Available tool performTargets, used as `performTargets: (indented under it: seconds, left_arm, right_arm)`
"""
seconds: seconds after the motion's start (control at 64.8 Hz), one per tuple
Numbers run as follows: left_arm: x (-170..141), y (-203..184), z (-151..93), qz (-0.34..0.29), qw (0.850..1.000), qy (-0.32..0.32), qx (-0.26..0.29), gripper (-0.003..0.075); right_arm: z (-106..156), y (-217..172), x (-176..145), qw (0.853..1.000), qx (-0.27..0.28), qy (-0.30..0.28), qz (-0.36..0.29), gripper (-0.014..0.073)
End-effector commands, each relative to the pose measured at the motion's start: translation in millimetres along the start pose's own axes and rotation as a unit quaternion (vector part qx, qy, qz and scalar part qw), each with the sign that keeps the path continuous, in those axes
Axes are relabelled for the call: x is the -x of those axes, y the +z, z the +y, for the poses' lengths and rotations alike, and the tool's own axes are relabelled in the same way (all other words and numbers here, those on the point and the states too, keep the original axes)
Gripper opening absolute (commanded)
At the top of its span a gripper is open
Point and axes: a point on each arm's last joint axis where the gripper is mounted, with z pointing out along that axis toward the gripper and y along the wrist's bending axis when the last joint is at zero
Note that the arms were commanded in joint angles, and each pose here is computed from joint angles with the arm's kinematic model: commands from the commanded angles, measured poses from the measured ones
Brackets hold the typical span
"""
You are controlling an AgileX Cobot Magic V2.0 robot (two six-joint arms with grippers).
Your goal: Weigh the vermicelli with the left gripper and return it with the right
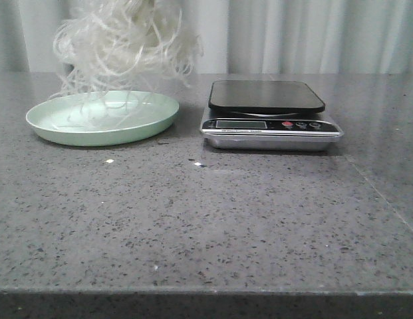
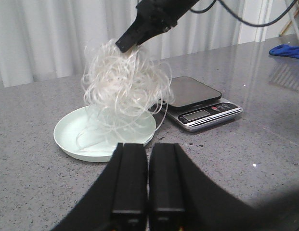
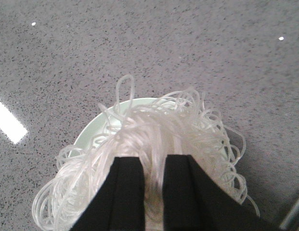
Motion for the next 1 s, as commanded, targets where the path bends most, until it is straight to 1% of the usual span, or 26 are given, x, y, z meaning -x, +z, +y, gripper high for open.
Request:
performTargets:
  seconds: [0.0,0.123,0.154,0.232,0.247,0.262,0.278,0.293,0.309,0.324,0.34,0.386,0.448,0.587,0.664,0.787,0.88,0.988]
  left_arm:
    - [14,-2,0,-0.045,0.999,-0.007,0.002,0.0134]
    - [14,-2,0,-0.045,0.999,-0.007,0.002,0.0134]
    - [14,-2,0,-0.045,0.999,-0.007,0.002,0.0134]
    - [14,-2,0,-0.045,0.999,-0.007,0.002,0.0134]
    - [14,-2,0,-0.045,0.999,-0.007,0.002,0.0134]
    - [14,-2,0,-0.045,0.999,-0.007,0.002,0.0134]
    - [14,-2,0,-0.045,0.999,-0.007,0.002,0.0134]
    - [14,-2,0,-0.045,0.999,-0.007,0.002,0.0134]
    - [14,-2,0,-0.045,0.999,-0.007,0.002,0.0134]
    - [14,-2,0,-0.045,0.999,-0.007,0.002,0.0134]
    - [14,-2,0,-0.045,0.999,-0.007,0.002,0.0134]
    - [14,-2,0,-0.045,0.999,-0.007,0.002,0.0134]
    - [14,-2,0,-0.045,0.999,-0.007,0.002,0.0134]
    - [14,-2,0,-0.045,0.999,-0.007,0.002,0.0134]
    - [14,-2,0,-0.045,0.999,-0.007,0.002,0.0134]
    - [14,-2,0,-0.045,0.999,-0.007,0.002,0.0134]
    - [14,-2,0,-0.045,0.999,-0.007,0.002,0.0134]
    - [14,-2,0,-0.045,0.999,-0.007,0.002,0.0134]
  right_arm:
    - [10,-15,24,0.996,0.015,0.003,-0.092,0.0149]
    - [7,14,12,0.998,0.013,0.006,-0.063,0.0157]
    - [6,19,9,0.998,0.012,0.007,-0.055,0.0177]
    - [3,32,0,1.000,0.011,0.009,-0.027,0.0272]
    - [3,34,-1,1.000,0.011,0.010,-0.023,0.0308]
    - [3,35,-2,1.000,0.011,0.010,-0.019,0.0321]
    - [2,37,-4,1.000,0.011,0.010,-0.014,0.0373]
    - [2,37,-4,1.000,0.011,0.010,-0.013,0.0386]
    - [2,37,-5,1.000,0.011,0.010,-0.010,0.0424]
    - [2,37,-5,1.000,0.011,0.010,-0.010,0.0435]
    - [2,37,-5,1.000,0.011,0.010,-0.008,0.0469]
    - [2,36,-4,1.000,0.012,0.010,-0.009,0.0525]
    - [4,29,1,1.000,0.012,0.007,-0.017,0.0576]
    - [4,3,16,0.999,0.008,-0.003,-0.031,0.0588]
    - [1,-21,26,0.999,-0.006,-0.016,-0.044,0.0588]
    - [-10,-59,33,0.998,-0.034,-0.024,-0.043,0.0588]
    - [-23,-91,35,0.998,-0.051,-0.013,-0.035,0.0588]
    - [-38,-123,36,0.996,-0.073,0.000,-0.045,0.0588]
